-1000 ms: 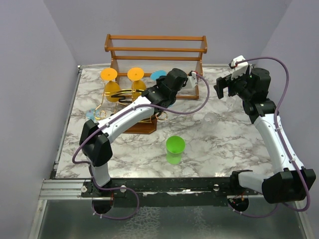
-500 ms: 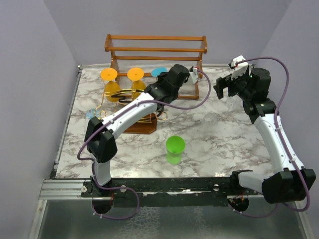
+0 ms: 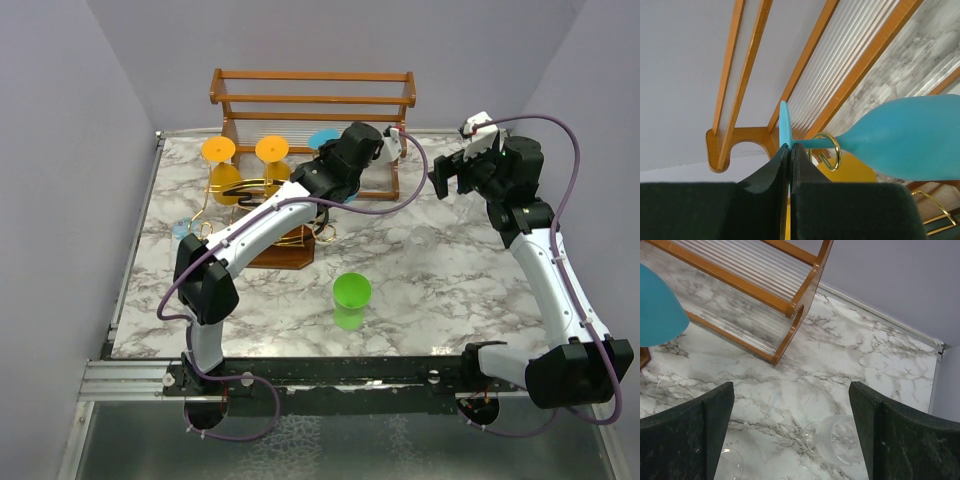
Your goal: Place the wine glass upside down on the wine glass rack
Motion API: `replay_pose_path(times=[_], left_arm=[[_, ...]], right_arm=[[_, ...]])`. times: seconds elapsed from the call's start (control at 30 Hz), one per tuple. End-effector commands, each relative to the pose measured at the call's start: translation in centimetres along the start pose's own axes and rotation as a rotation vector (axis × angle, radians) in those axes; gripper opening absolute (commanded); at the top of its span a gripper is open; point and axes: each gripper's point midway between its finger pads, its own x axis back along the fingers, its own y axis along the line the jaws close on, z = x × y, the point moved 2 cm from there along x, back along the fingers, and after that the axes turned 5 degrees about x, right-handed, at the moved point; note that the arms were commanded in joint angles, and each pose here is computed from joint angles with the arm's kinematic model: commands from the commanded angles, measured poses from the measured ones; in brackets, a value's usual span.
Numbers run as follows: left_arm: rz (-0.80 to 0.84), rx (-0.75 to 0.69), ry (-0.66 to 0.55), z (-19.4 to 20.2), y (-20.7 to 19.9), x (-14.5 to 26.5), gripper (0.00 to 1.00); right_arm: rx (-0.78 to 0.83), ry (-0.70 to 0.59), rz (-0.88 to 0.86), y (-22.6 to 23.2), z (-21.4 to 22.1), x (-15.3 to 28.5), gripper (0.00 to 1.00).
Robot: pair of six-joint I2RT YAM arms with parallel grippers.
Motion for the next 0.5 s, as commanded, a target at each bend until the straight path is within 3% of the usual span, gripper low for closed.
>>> replay_pose_path(times=[0.0,0.47], left_arm=[[0.048,0.022,-0.022,-0.6,-0.6,0.4,0.00],[0.118,0.011,-0.017,-0.4,-2.6,1.2,0.00]], right_arm=[[0.013,-0.024,-0.014,0.1,-0.5,0.4,0.96],[0.015,-0.029,-0.013,0.1,-0.6,0.6,0.96]])
